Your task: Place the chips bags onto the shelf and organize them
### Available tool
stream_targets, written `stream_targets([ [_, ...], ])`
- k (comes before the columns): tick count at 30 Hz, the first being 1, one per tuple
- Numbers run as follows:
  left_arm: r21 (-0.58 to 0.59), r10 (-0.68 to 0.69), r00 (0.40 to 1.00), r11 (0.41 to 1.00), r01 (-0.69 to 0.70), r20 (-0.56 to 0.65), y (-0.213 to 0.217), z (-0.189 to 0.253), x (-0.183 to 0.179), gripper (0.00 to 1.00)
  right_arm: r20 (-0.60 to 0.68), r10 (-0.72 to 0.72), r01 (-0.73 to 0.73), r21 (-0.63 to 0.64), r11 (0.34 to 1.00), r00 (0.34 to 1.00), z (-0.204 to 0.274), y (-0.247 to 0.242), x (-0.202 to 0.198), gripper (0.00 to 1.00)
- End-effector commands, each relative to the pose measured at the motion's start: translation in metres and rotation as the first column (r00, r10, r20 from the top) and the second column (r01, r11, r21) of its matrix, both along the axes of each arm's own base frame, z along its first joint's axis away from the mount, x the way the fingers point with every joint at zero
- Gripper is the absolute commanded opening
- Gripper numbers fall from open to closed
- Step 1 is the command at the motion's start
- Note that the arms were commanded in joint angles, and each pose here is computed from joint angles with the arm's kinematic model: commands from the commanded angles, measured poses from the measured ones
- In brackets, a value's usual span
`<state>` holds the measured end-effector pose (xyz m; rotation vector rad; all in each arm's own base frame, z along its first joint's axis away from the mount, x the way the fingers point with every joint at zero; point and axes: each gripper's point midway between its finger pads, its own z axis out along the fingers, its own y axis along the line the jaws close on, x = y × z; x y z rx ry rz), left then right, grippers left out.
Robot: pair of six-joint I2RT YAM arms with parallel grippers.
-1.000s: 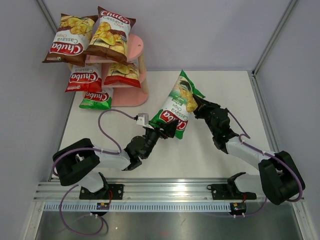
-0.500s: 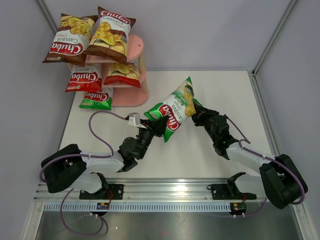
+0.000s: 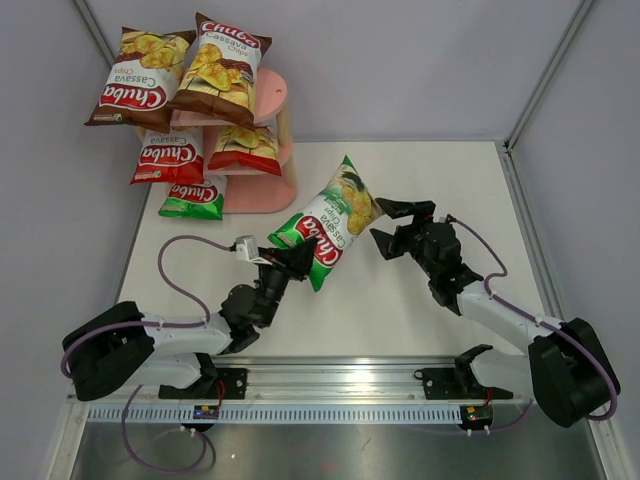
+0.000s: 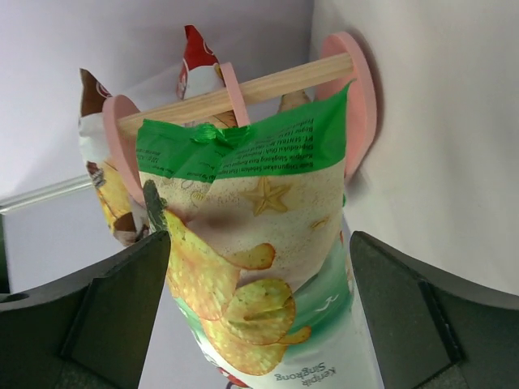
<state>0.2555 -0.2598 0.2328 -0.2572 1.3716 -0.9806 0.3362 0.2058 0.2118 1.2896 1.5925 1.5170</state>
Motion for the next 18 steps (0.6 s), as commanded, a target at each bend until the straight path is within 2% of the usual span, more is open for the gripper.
stream_targets([
  [1,-0.242,0.104,0.995,0.965,-0.098,0.012,0.037,0.038,0.002,0.16,0.018,0.048,-0.044,-0.19,0.981,0.999,0.004,-0.006,-0.002,0.99],
  [8,-0.28,0.172,0.978,0.939,-0.199,-0.116,0.079,-0.001,0.002,0.12,0.024,-0.036,0.042,-0.313,0.949,0.999,-0.004,-0.045,-0.013,0.99],
  [12,-0.239,0.229,0.957,0.933,-0.268,-0.18,0.101,-0.028,0.0,0.12,0.057,-0.071,0.087,-0.364,0.927,0.996,0.005,-0.063,-0.02,0.99],
  [14,-0.255,0.245,0.951,0.923,-0.288,-0.188,0.11,-0.029,-0.002,0.12,0.063,-0.09,0.108,-0.379,0.919,0.994,0.007,-0.07,-0.022,0.99],
  [18,-0.21,0.281,0.935,0.922,-0.325,-0.217,0.121,-0.044,-0.003,0.12,0.088,-0.108,0.134,-0.395,0.909,0.99,0.017,-0.078,-0.027,1.0],
])
